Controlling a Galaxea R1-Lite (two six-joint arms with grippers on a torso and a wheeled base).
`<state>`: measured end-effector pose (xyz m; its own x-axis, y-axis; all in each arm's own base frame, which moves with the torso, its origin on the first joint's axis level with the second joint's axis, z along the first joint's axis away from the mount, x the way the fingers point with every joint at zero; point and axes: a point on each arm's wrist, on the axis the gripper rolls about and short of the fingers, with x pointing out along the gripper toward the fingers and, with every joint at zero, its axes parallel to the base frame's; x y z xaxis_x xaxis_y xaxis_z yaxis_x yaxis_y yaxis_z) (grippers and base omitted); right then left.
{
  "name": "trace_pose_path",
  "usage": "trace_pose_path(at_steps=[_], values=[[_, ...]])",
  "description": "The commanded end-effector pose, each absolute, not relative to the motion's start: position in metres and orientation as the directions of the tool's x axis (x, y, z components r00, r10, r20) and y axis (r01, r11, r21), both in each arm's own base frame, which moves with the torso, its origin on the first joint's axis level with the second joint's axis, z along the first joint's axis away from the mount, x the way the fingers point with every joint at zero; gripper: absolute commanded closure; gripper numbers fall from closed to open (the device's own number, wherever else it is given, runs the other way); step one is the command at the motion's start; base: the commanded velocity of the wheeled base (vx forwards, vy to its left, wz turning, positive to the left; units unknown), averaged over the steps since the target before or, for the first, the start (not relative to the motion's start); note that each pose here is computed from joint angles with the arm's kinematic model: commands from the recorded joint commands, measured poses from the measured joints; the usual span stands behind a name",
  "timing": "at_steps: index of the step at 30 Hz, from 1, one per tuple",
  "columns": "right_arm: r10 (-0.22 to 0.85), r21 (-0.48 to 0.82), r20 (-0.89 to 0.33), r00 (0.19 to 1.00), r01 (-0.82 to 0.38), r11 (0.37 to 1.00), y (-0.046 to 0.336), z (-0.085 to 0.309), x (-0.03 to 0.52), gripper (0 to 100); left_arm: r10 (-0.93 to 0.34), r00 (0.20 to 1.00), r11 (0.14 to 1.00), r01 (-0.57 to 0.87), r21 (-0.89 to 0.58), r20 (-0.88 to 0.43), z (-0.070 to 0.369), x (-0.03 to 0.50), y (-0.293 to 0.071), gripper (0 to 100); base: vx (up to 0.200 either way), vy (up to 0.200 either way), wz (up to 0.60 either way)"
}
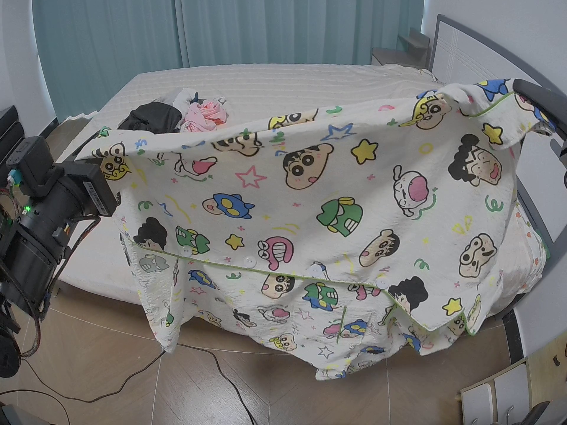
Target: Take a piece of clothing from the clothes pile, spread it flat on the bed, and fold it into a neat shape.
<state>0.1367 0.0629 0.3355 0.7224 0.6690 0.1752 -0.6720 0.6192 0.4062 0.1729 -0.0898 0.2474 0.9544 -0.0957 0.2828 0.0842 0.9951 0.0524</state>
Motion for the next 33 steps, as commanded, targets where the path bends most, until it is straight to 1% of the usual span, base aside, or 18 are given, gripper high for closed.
trace_pose_path(at_steps=[1,11,18,27,30,33], values=[[0.66,0.419,0.145,0.737,-0.65,0.634,0.067,0.333,0.156,100,-0.092,0.958,0.995,0.078,0.06,0.271,0.245,0.177,-0.09,100,0.0,0.0,0.0],[0.653,0.424,0.132,0.745,-0.639,0.642,0.068,0.332,0.167,100,-0.037,0.977,0.996,0.018,0.089,0.212,0.232,0.201,-0.086,100,0.0,0.0,0.0],[0.631,0.418,0.145,0.762,-0.625,0.659,0.066,0.33,0.18,100,0.0,0.982,0.995,-0.019,0.101,0.187,0.227,0.219,-0.084,100,0.2,0.0,0.0],[0.608,0.428,0.119,0.785,-0.593,0.681,0.065,0.325,0.197,100,0.016,0.989,0.993,-0.033,0.115,0.144,0.216,0.242,-0.087,100,0.2,0.0,0.0],[0.6,0.425,0.126,0.79,-0.589,0.687,0.063,0.327,0.201,100,0.03,0.989,0.994,-0.045,0.098,0.144,0.216,0.249,-0.086,100,0.2,0.0,0.0],[0.593,0.423,0.128,0.795,-0.585,0.692,0.064,0.328,0.21,100,0.065,0.988,0.995,-0.075,0.07,0.143,0.215,0.267,-0.082,100,0.2,0.0,0.0]])
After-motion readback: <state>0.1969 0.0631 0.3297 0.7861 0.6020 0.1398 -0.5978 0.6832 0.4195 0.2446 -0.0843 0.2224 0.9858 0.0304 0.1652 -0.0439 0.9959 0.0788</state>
